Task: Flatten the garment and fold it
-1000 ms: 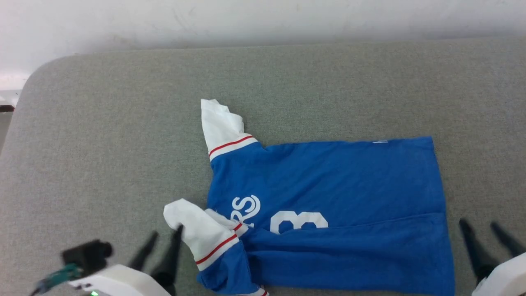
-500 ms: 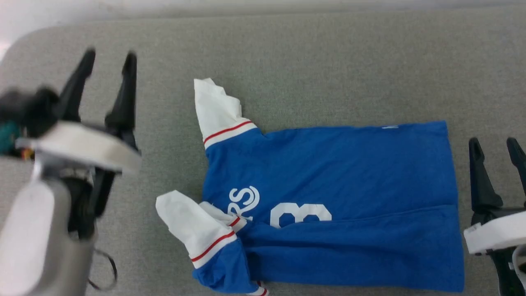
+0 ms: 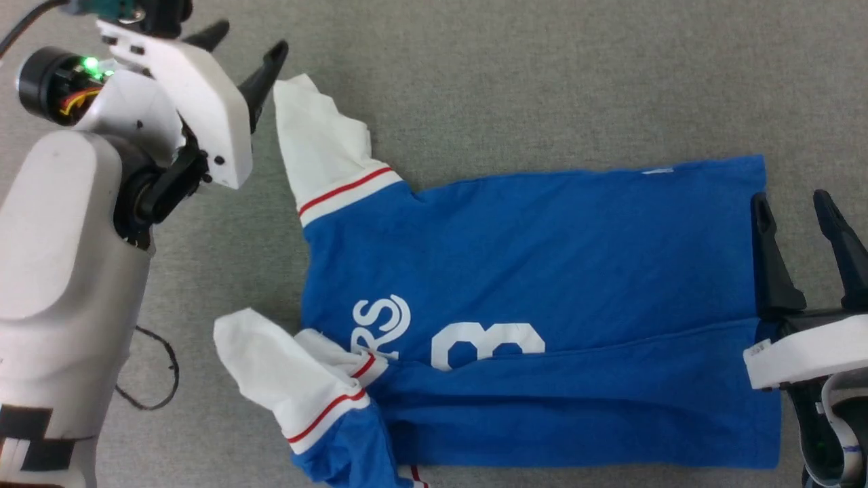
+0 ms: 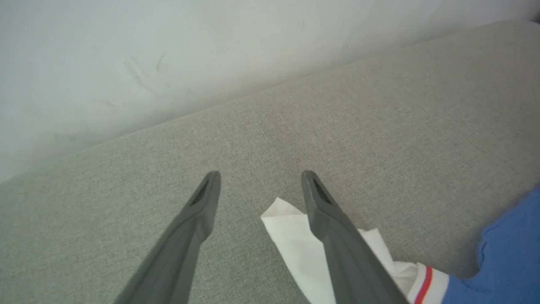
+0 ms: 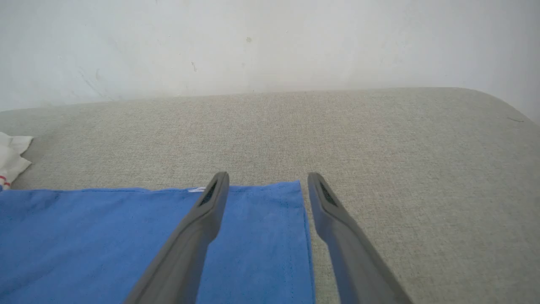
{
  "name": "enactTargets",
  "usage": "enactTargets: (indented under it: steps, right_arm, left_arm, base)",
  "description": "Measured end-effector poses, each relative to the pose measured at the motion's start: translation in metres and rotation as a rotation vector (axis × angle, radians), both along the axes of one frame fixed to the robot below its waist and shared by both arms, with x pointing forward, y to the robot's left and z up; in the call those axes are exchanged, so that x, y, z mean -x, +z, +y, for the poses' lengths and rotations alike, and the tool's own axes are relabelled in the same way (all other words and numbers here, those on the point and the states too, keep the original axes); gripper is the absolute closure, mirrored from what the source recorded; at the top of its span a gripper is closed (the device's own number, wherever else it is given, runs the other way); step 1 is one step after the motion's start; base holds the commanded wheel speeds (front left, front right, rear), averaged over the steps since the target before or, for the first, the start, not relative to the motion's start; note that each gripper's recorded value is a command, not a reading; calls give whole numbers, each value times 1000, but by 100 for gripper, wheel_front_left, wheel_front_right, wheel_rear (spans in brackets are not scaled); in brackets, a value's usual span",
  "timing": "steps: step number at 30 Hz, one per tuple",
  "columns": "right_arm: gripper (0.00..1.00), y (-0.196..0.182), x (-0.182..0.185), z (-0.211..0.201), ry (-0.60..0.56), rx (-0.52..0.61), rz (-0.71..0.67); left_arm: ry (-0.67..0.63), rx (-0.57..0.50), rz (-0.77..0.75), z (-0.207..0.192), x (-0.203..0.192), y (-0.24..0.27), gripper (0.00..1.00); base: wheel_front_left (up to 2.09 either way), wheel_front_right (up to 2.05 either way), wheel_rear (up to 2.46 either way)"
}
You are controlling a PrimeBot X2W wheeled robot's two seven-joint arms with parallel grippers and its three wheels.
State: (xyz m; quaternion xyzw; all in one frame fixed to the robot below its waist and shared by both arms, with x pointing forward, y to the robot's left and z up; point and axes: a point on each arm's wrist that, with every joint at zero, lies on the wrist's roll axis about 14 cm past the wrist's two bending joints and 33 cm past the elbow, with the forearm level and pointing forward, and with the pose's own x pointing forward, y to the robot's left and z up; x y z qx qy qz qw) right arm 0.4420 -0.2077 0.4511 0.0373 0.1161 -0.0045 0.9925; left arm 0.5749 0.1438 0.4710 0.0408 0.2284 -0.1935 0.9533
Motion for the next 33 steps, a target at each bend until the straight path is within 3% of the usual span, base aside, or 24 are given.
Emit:
enactTargets:
  steps: [5,12,13,14,15,25,28,33]
  right_arm:
    - [0,-15,2,-9,-24,10,40]
    - [0,-25,3,-19,-50,23,67]
    - [0,-26,4,-20,-54,23,70]
    - [0,-27,5,-21,-57,23,75]
    - [0,-28,5,-22,-60,24,79]
    - [0,-3,-10,-12,-22,65,14]
    - [0,20,-25,-4,6,88,-32]
    - [0,31,-38,-9,14,125,-7]
  left_arm:
    - [-30,-48,222,-4,5,-54,0]
    - [-49,-123,368,0,6,-90,0]
    - [-53,-121,384,-1,6,-92,53]
    - [-56,-116,402,-2,6,-94,83]
    - [-60,-106,419,-4,7,-95,100]
    - [-77,-61,395,-9,18,-84,100]
    - [-68,-52,370,-7,24,-79,100]
    - [-65,-51,356,-5,27,-71,100]
  base:
    - [0,0,0]
    - [0,0,0]
    - [0,0,0]
    - [0,0,0]
    - [0,0,0]
    - [0,0,0]
    - [0,0,0]
    - [0,0,0]
